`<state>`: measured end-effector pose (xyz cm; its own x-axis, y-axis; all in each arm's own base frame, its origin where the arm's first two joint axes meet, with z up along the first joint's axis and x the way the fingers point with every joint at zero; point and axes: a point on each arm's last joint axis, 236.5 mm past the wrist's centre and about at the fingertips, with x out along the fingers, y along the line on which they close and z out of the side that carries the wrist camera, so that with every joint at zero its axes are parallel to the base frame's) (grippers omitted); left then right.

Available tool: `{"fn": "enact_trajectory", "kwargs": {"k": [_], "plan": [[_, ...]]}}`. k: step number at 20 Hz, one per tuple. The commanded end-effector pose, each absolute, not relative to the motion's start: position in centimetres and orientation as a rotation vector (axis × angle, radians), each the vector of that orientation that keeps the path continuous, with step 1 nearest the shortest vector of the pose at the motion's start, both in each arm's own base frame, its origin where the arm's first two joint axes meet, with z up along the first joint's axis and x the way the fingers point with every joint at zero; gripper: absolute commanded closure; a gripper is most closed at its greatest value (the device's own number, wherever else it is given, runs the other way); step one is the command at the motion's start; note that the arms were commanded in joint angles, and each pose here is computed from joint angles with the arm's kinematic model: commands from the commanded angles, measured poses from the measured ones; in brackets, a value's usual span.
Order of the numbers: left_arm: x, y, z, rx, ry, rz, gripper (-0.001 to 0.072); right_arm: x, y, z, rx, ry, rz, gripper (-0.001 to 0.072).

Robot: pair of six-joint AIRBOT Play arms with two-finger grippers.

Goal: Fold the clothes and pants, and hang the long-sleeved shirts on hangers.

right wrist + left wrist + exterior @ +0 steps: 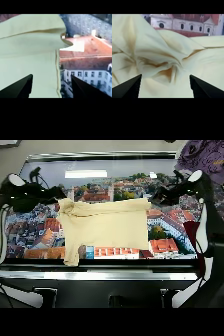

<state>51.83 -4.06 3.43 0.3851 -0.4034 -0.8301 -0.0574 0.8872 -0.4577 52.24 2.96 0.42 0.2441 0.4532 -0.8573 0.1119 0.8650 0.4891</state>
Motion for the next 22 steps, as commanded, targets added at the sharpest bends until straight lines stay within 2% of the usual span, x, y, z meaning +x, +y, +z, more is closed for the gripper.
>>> {"fn": "enact_trajectory", "kwargs": {"k": [1,3,6,10,12,14,18,22], "plan": [[48.2,0.1,7.9,-0.449,1.163,-0.209,-0.0002,48.9,-0.7,4.6,0.537,1.290,0.301,0.0156],[44.8,2.4,7.8,-0.454,1.190,-0.156,0.0000,45.5,-2.3,4.5,0.649,1.295,0.314,0.0157],[38.4,4.2,4.8,-0.560,1.193,-0.044,-0.0001,38.1,-1.6,0.4,0.812,1.396,0.284,0.0157],[31.6,3.8,0.6,-0.750,1.115,0.075,-0.0001,31.3,4.3,-5.4,0.912,1.505,0.337,0.0157],[29.1,3.2,-1.1,-0.799,1.126,0.102,0.0000,29.1,6.7,-7.6,0.893,1.565,0.358,0.0157],[27.8,2.7,-2.1,-0.815,1.150,0.107,0.0000,27.9,8.5,-9.0,0.844,1.599,0.373,0.0157],[28.3,2.3,-1.7,-0.829,1.130,0.088,-0.0001,27.5,10.4,-10.2,0.769,1.622,0.365,0.0160],[28.4,2.3,-2.0,-0.831,1.135,0.087,0.0000,28.2,10.5,-10.6,0.767,1.606,0.328,0.0174]]}}
